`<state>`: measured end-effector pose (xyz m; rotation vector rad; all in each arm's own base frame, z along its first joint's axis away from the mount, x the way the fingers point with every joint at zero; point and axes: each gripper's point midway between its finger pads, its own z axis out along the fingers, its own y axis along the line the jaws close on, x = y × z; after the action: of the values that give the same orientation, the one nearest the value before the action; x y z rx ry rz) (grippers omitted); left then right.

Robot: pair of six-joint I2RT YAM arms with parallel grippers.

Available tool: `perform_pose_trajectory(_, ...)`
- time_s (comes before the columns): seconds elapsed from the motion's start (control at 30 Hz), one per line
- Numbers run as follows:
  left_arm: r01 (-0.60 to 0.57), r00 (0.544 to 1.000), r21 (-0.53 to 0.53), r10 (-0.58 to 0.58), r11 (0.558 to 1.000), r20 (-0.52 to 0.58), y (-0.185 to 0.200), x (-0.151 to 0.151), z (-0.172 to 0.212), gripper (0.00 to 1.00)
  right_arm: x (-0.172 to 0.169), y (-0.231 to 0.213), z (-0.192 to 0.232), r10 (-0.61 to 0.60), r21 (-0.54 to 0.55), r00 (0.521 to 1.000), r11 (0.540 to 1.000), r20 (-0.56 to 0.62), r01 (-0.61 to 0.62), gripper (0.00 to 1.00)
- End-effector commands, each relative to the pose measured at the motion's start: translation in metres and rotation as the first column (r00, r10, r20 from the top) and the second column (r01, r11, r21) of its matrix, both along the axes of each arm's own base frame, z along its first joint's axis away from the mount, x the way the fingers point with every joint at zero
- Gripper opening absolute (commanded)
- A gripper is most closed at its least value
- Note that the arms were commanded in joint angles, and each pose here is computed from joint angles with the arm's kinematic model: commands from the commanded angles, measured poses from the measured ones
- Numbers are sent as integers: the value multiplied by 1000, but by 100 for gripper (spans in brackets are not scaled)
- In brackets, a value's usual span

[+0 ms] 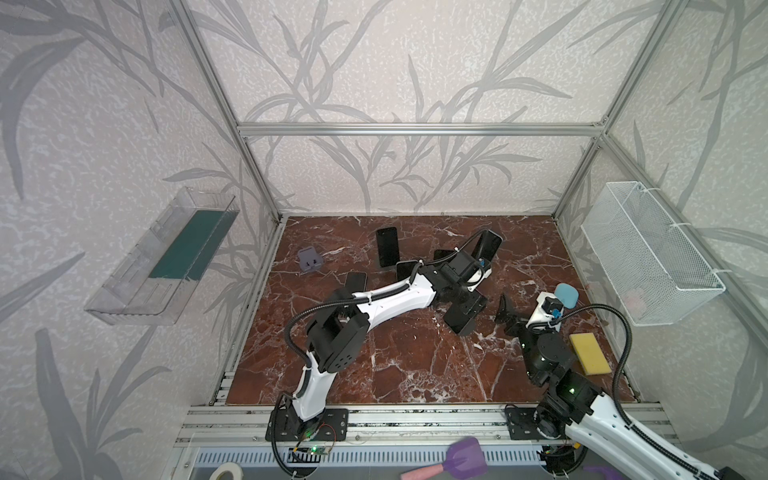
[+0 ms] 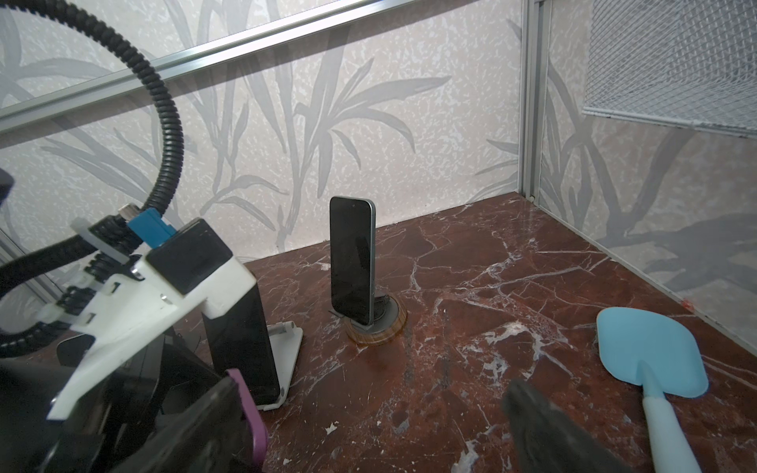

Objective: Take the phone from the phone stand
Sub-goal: 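Lift the purple-framed phone up off its dark round stand with the left gripper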

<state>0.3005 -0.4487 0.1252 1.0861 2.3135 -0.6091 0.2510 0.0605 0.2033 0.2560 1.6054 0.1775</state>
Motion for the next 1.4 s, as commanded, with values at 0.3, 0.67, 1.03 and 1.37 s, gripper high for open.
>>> perform_pose_trajectory(0.3, 4, 1000, 23, -4, 1000, -2, 4, -4, -8, 70, 0, -1, 10, -3, 24, 1000, 1000, 24, 2, 99)
perform_pose_trajectory(0.67, 20, 1000, 8, -20, 1000, -8, 2, -9, -3, 64, 0, 0, 11, 3, 29, 1000, 1000, 28, -3, 99)
perform_pose_trajectory(1.03, 7, 1000, -21, -7, 1000, 11, 5, -9, 16, 58, 0, 1, 11, 6, 28, 1000, 1000, 26, -7, 99)
perform_pose_trajectory(1.37, 3, 999, -45, -2, 999, 35, 7, -8, 26, 55, 0, 1, 12, 10, 30, 1000, 999, 29, -11, 99)
